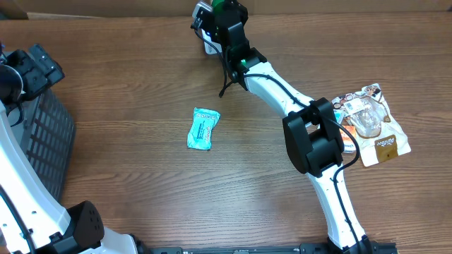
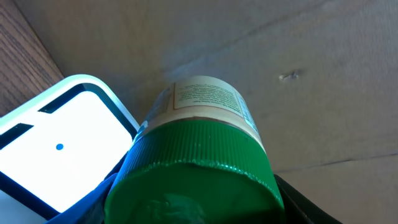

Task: Scan the item barcode

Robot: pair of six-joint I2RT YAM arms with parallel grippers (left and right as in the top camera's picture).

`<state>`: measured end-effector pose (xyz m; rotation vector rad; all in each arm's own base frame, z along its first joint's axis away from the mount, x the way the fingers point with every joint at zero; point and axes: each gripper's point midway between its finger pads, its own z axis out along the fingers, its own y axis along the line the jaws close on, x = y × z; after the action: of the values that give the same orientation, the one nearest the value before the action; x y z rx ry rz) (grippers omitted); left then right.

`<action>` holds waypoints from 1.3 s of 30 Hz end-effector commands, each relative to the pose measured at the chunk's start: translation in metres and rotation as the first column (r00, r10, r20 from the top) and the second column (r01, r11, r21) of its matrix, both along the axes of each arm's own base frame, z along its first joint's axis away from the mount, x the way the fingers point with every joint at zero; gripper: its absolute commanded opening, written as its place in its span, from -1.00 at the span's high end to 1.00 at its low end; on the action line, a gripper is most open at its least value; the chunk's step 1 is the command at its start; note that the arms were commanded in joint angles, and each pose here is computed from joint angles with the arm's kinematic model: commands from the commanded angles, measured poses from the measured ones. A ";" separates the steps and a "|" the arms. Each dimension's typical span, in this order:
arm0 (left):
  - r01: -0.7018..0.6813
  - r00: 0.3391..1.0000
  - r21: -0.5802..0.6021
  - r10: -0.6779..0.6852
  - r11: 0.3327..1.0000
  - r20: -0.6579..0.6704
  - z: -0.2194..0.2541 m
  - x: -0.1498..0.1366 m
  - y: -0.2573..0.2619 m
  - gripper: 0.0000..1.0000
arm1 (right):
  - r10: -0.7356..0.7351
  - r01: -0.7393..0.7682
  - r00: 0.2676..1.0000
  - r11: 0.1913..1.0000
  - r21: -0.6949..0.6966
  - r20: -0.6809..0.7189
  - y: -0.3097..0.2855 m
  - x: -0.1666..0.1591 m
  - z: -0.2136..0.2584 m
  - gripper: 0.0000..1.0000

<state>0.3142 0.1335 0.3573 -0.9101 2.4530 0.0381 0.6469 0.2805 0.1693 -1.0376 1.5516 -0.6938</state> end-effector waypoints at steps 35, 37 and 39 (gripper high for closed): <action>0.014 1.000 0.024 -0.014 1.000 0.020 0.008 -0.003 -0.001 -1.00 | -0.104 0.917 0.011 0.399 -0.031 -0.995 -0.206 -0.301 -0.063 -0.11; 0.014 1.000 0.024 -0.014 1.000 0.020 0.008 -0.003 -0.001 -1.00 | -0.109 0.918 -0.024 0.390 -0.066 -0.994 -0.211 -0.310 -0.077 -0.11; 0.014 1.000 0.024 -0.014 1.000 0.020 0.008 -0.003 -0.001 -1.00 | -0.136 0.918 -0.042 0.386 -0.092 -0.990 -0.216 -0.316 -0.083 -0.11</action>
<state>0.3142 0.1335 0.3573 -0.9101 2.4530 0.0381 0.3348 0.0646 0.0863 0.1114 3.1890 0.1814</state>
